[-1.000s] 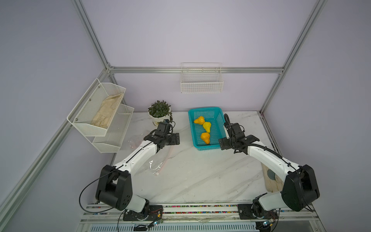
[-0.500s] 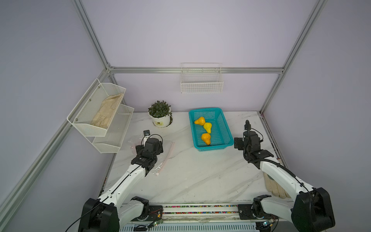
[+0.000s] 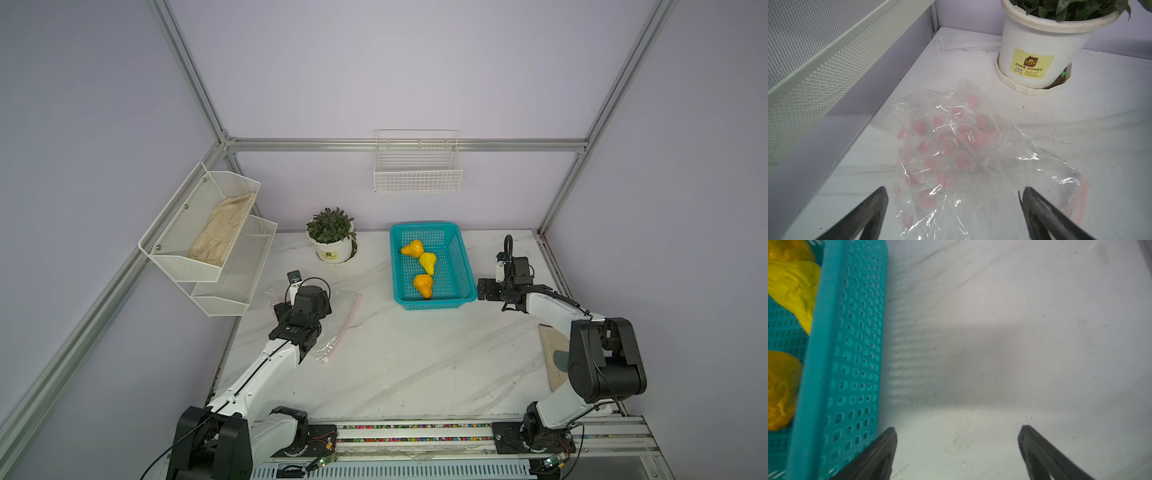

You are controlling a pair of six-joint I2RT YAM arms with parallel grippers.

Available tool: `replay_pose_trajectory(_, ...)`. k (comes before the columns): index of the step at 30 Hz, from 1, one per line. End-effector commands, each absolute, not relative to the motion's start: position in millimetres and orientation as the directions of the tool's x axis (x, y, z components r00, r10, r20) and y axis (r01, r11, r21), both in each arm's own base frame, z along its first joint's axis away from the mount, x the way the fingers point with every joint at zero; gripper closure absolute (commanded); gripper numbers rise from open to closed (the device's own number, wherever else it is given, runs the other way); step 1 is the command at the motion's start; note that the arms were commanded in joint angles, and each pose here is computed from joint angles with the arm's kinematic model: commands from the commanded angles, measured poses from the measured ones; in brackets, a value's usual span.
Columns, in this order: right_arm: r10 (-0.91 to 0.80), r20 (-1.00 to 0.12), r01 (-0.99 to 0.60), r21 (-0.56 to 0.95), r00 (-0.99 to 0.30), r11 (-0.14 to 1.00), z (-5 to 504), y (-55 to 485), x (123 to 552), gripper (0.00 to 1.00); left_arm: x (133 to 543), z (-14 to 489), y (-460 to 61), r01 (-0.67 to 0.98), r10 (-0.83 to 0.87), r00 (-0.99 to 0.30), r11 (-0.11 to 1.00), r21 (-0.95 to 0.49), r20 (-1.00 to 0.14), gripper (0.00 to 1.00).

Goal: Open the zip-top bag and take out the pear
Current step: Reset both arms

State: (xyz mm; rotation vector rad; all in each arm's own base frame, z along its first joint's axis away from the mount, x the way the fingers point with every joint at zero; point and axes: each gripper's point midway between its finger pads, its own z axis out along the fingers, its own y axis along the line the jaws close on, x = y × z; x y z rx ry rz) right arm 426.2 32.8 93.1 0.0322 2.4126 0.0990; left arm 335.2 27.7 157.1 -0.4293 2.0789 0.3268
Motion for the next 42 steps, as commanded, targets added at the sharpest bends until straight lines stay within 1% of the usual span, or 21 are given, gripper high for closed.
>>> replay_pose_trajectory(1,-0.018,-0.690,-0.154,0.136,-0.724,0.979,108.5,73.7,435.9,0.05,332.7,154.2,35.6,-0.457,-0.201,-0.446,0.889,0.028,-0.872,0.00)
replay_pose_trajectory(3,-0.021,-0.695,-0.167,0.144,-0.719,0.975,107.8,77.6,435.6,0.05,332.6,151.4,39.1,-0.471,-0.202,-0.439,0.882,0.032,-0.875,0.00)
replay_pose_trajectory(4,-0.014,-0.702,-0.134,0.117,-0.712,0.984,107.4,69.4,435.4,0.04,333.2,151.1,41.3,-0.478,-0.200,-0.435,0.878,0.037,-0.878,0.00)
replay_pose_trajectory(6,0.011,-0.712,-0.019,0.034,-0.702,0.999,105.1,43.1,432.4,0.04,335.2,153.3,44.8,-0.488,-0.183,-0.429,0.871,0.057,-0.885,0.00)
replay_pose_trajectory(9,0.043,-0.728,0.120,-0.054,-0.684,0.991,99.0,8.0,419.8,0.03,337.9,158.3,50.7,-0.505,-0.144,-0.417,0.857,0.097,-0.897,0.00)
replay_pose_trajectory(11,0.047,-0.749,0.184,-0.101,-0.661,0.978,94.5,-8.4,411.4,0.03,340.1,158.9,54.4,-0.515,-0.112,-0.411,0.848,0.129,-0.905,0.00)
replay_pose_trajectory(13,0.070,-0.771,0.251,-0.119,-0.633,0.961,87.5,-22.1,403.6,0.03,343.3,153.6,58.6,-0.522,-0.073,-0.398,0.838,0.161,-0.915,0.00)
replay_pose_trajectory(15,0.081,-0.795,0.273,-0.110,-0.602,0.956,79.4,-27.0,399.4,0.03,346.8,143.8,60.9,-0.513,-0.038,-0.378,0.840,0.175,-0.925,0.00)
replay_pose_trajectory(17,0.077,-0.831,0.275,-0.094,-0.550,0.957,71.0,-27.8,396.0,0.03,350.0,136.8,60.5,-0.497,-0.008,-0.338,0.851,0.171,-0.941,0.00)
replay_pose_trajectory(19,0.049,-0.879,0.249,-0.080,-0.474,0.965,72.2,-25.4,398.9,0.03,355.3,137.7,60.2,-0.484,-0.002,-0.340,0.858,0.173,-0.940,0.00)
replay_pose_trajectory(21,0.061,-0.891,0.218,-0.043,-0.450,0.975,73.3,-18.4,401.9,0.03,359.9,143.4,56.5,-0.448,0.009,-0.276,0.884,0.137,-0.961,0.00)
replay_pose_trajectory(23,0.056,-0.924,0.196,-0.020,-0.377,0.980,81.2,-14.5,407.4,0.03,360.0,148.7,54.4,-0.422,0.003,-0.214,0.902,0.095,-0.977,0.00)
replay_pose_trajectory(24,0.068,-0.929,0.184,0.000,-0.363,0.983,78.9,-12.5,410.6,0.03,360.2,150.8,55.2,-0.410,-0.005,-0.182,0.909,0.072,-0.983,0.00)
replay_pose_trajectory(27,0.045,-0.920,0.144,-0.012,-0.389,0.990,55.4,-6.8,417.3,0.03,363.6,155.5,58.3,-0.380,-0.025,-0.104,0.925,0.016,-0.994,0.00)
replay_pose_trajectory(28,0.042,-0.933,0.139,-0.009,-0.357,0.990,55.8,-6.3,418.5,0.03,364.4,153.2,60.9,-0.379,-0.031,-0.088,0.925,0.005,-0.996,0.00)
replay_pose_trajectory(30,0.064,-0.918,0.140,0.009,-0.392,0.990,52.5,-5.3,416.6,0.03,369.1,134.0,61.6,-0.368,-0.044,-0.122,0.930,0.004,-0.992,0.00)
replay_pose_trajectory(33,0.062,-0.919,0.143,0.007,-0.389,0.990,52.3,-6.5,417.6,0.03,376.5,124.6,52.1,-0.306,0.005,-0.119,0.951,0.041,-0.993,0.00)
replay_pose_trajectory(34,0.054,-0.921,0.140,0.000,-0.385,0.990,53.0,-6.5,418.5,0.03,380.4,121.6,48.8,-0.286,0.001,-0.150,0.957,0.045,-0.989,0.00)
replay_pose_trajectory(37,0.055,-0.921,0.140,0.000,-0.386,0.990,52.9,-7.0,418.2,0.03,405.2,109.8,37.0,-0.207,0.014,-0.307,0.975,0.081,-0.951,0.00)
replay_pose_trajectory(40,0.055,-0.922,0.141,0.000,-0.383,0.990,53.6,-7.3,418.1,0.03,402.0,112.0,35.7,-0.193,0.030,-0.251,0.978,0.081,-0.967,0.00)
replay_pose_trajectory(42,0.053,-0.922,0.141,-0.001,-0.384,0.990,53.5,-7.4,418.3,0.03,401.5,113.5,35.5,-0.192,0.034,-0.244,0.978,0.083,-0.969,0.00)
